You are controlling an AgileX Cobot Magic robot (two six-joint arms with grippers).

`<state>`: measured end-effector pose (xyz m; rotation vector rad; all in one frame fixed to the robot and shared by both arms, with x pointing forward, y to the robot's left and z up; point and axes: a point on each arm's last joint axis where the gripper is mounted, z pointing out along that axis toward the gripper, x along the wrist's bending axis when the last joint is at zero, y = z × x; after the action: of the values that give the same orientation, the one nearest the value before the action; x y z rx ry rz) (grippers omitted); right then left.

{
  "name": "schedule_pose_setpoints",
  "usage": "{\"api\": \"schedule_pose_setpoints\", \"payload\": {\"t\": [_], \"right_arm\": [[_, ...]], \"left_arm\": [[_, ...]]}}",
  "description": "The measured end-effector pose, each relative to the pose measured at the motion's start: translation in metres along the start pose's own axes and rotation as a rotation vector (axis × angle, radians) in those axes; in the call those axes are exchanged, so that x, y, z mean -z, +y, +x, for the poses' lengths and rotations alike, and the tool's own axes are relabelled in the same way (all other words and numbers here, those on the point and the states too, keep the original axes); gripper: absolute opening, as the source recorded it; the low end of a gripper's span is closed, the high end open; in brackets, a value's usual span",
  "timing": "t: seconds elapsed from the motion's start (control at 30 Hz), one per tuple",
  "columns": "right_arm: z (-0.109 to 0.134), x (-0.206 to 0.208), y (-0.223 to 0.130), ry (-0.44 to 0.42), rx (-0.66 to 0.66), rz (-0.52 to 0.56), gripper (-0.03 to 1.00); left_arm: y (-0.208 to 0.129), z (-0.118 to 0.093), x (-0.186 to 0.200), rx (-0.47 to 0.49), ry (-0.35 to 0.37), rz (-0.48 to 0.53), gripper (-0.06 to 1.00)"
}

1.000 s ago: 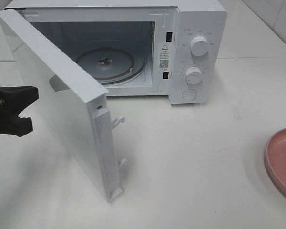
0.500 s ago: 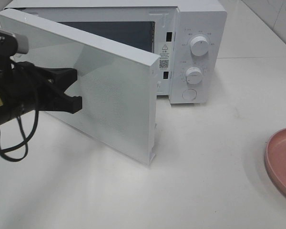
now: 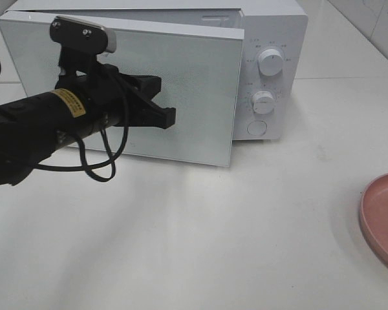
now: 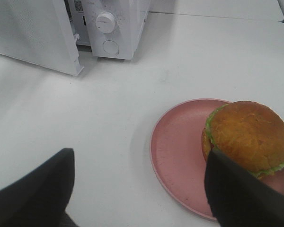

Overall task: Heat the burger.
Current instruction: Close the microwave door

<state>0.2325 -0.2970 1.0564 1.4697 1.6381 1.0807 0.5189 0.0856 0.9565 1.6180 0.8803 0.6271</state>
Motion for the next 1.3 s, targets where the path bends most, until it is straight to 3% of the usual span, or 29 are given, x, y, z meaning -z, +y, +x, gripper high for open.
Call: {"api": "schedule_pose_setpoints", "payload": {"t": [0.33,0.73,0.97,1.23,1.3], "right_arm": [[0.0,0.0,0.0,0.0,0.0,0.0,0.74],[0.0,0.0,0.0,0.0,0.0,0.0,0.74],[0.0,0.0,0.0,0.0,0.0,0.0,0.74],[0.0,0.0,0.0,0.0,0.0,0.0,0.74],[0.0,0.0,0.0,0.0,0.0,0.0,0.74]], "left_arm": [[0.011,-0.007,-0.045,0.01,0.055,-0.032,0.0],[0.014,-0.021,-0.077,-0.017,0.011,-0.005,0.0],[0.016,-0.016,-0.089,-0.004,0.026,-0.018,0.0],[0.014,-0.011,-0.088,-0.011,0.029,0.04,0.0],[0.016,-0.011,-0.084,0.006,0.025,0.11,0.0]]}}
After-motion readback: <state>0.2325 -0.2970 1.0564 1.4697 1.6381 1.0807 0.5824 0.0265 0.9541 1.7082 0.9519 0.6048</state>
